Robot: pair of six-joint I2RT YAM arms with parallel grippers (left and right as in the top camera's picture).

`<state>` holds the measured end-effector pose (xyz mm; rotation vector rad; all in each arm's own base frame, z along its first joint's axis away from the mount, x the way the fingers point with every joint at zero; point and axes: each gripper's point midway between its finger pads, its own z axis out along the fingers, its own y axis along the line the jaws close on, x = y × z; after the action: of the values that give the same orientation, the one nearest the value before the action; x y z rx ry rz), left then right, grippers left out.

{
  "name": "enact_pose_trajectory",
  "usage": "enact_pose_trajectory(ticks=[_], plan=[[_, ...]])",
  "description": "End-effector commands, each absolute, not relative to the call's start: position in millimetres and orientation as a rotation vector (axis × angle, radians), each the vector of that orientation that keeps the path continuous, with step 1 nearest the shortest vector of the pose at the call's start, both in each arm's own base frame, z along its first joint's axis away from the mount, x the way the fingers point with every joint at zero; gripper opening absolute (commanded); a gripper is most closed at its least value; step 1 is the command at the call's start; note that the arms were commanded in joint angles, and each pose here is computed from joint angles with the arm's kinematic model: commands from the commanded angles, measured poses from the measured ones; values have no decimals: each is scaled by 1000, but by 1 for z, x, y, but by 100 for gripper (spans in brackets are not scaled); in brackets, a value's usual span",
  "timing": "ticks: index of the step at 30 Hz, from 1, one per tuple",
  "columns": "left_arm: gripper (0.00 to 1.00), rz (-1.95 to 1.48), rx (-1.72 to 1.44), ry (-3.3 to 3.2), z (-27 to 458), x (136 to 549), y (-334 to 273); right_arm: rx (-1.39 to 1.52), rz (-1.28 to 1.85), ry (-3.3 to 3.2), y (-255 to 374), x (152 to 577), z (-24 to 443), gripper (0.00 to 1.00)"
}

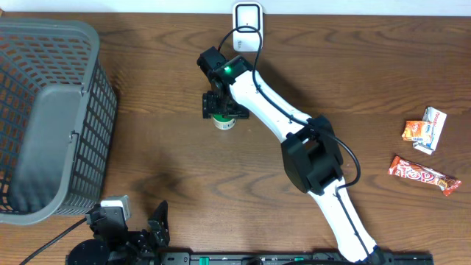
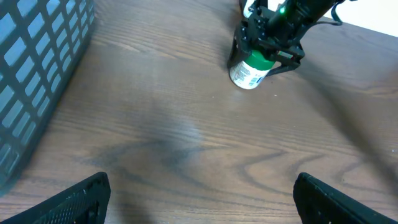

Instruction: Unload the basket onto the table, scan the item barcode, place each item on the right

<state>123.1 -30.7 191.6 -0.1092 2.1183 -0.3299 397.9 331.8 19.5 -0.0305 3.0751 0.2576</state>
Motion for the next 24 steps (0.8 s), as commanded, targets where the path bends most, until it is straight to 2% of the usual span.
enact_pose_trajectory(ticks=[1, 5, 9, 14, 19, 24], plan=[[94, -342, -96, 2118, 192, 122, -33, -2, 273, 3079, 337, 397, 18, 78], [94, -342, -96, 2118, 192, 122, -33, -13, 272, 3080, 340, 394, 18, 77], [94, -342, -96, 2118, 192, 122, -33, -7, 266, 3081, 341, 393, 17, 68], [94, -342, -96, 2118, 192, 122, -33, -8, 248, 3098, 339, 389, 16, 70], [94, -342, -96, 2118, 192, 122, -33, -12, 254, 3099, 340, 388, 17, 63], [94, -342, -96, 2118, 192, 122, -33, -25, 404, 3144, 348, 380, 31, 62]])
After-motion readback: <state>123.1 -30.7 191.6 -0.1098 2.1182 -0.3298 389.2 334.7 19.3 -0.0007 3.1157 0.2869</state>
